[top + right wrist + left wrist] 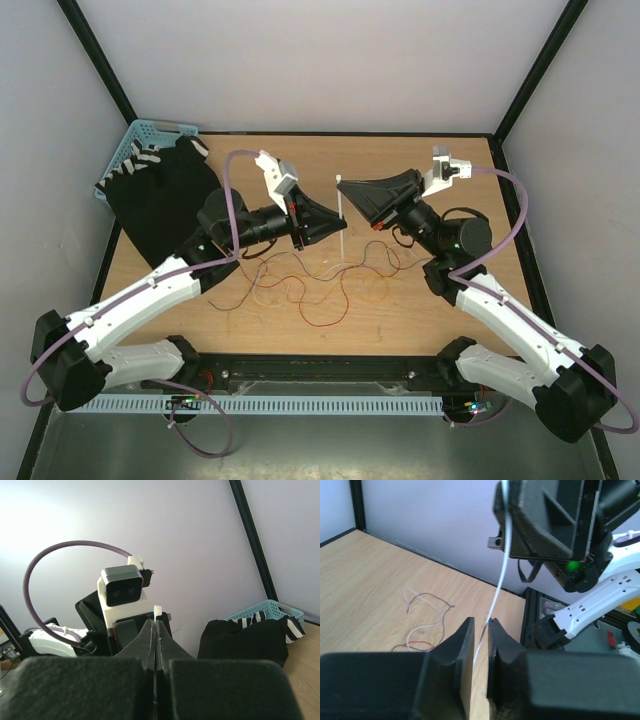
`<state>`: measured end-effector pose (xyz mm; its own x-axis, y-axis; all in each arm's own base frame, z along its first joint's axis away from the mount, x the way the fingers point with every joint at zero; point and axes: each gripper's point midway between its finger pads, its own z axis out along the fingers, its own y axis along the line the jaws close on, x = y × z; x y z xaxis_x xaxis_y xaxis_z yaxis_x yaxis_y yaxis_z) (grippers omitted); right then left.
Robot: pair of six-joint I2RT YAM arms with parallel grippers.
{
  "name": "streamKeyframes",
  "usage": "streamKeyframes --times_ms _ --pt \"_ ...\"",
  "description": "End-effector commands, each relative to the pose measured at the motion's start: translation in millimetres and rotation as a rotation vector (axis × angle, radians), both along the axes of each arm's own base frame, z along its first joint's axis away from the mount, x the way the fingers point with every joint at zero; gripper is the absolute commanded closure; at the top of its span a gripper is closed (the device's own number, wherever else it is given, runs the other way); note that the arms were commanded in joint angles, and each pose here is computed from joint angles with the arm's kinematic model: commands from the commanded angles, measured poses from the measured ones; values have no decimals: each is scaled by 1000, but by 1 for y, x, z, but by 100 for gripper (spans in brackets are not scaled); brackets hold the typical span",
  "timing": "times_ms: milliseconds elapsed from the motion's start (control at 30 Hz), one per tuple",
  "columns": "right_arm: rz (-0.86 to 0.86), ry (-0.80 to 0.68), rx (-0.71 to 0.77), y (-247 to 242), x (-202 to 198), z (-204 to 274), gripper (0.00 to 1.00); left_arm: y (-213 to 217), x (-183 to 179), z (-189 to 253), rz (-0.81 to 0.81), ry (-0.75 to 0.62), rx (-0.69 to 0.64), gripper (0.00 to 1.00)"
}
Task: Zip-tie the wires
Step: Pick up the ribbon at the center of the board.
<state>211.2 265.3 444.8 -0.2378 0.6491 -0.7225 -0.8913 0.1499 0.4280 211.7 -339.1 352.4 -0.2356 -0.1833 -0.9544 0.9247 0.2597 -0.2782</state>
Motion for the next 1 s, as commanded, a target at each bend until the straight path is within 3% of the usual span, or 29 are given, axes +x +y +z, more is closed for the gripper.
streamKeyframes --times_ms 0,100,267,433,600,733,967 --pt "-7 -29 43 -8 -9 12 100 -6 -12 16 -51 -69 -60 87" --pt "-19 -20 41 -9 -7 10 100 -7 -13 16 -53 -68 -67 100" --pt "-76 6 -14 -12 -1 1 98 -4 -10 15 -21 -50 -75 100" --pt "-116 -27 -164 -12 -4 -20 59 0 -8 15 -11 -22 -84 100" --pt "-85 -4 -291 -6 -7 -48 47 0 -12 17 -34 -30 -84 100" --pt "-6 -4 -286 4 -13 -53 51 -1 -14 16 -48 -28 -81 100" --pt "21 21 -288 10 -9 -59 90 1 -18 17 -56 -35 -83 100"
